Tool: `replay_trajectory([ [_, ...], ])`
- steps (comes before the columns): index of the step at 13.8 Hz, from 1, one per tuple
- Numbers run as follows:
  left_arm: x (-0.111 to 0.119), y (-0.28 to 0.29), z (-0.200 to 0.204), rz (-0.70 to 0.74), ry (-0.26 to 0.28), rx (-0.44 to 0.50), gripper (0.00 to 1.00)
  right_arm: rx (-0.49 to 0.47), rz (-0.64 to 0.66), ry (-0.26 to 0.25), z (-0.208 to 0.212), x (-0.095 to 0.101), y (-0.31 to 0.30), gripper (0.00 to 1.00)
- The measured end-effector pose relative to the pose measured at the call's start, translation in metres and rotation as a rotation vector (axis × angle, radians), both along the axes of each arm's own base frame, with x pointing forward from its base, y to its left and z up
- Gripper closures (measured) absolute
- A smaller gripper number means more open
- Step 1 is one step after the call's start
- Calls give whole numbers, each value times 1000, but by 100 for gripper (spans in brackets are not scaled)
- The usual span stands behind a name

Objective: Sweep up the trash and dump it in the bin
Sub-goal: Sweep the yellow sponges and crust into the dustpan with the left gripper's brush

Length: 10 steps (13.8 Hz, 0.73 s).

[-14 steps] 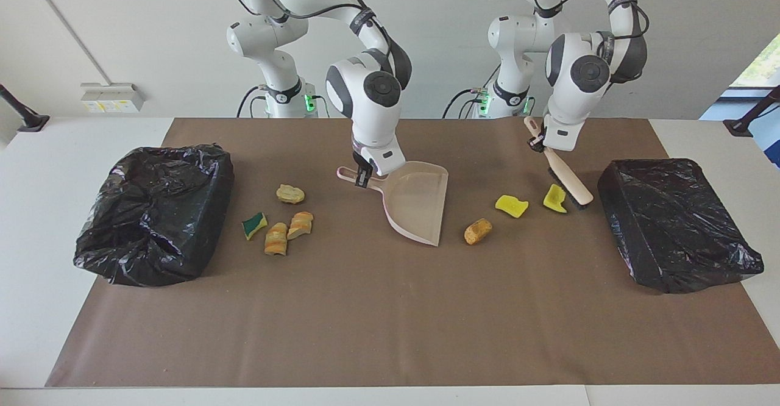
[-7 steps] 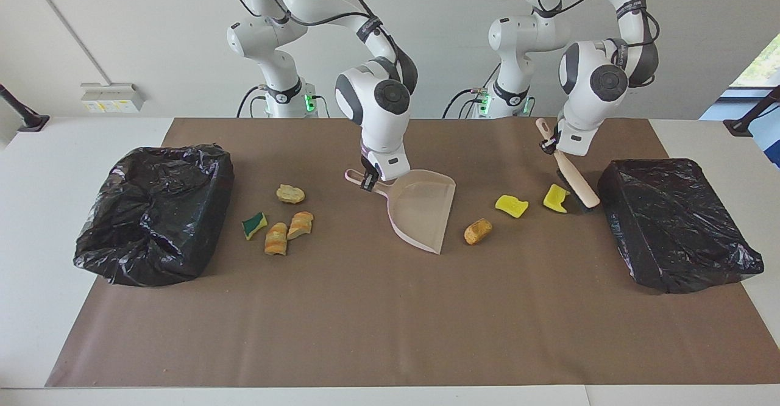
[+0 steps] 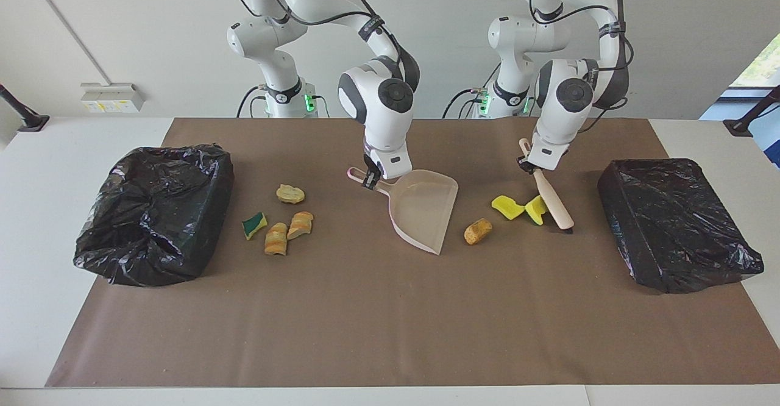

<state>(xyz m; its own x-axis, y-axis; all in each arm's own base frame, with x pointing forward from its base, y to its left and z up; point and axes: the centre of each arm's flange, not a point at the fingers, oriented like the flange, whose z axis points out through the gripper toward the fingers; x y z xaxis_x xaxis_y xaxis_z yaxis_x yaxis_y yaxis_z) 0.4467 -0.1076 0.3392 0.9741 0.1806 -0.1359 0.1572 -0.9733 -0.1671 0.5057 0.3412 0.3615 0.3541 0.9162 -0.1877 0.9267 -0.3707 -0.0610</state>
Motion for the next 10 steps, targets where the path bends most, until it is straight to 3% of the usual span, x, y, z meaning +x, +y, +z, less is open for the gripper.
replay_trajectory([
  [4, -1, -48, 0, -149, -29, -94, 74, 0, 0, 0, 0, 0, 0, 69],
  [10, -29, -135, 8, -404, -23, -188, 74, -1, -1, 1, -1, 0, 0, 69],
])
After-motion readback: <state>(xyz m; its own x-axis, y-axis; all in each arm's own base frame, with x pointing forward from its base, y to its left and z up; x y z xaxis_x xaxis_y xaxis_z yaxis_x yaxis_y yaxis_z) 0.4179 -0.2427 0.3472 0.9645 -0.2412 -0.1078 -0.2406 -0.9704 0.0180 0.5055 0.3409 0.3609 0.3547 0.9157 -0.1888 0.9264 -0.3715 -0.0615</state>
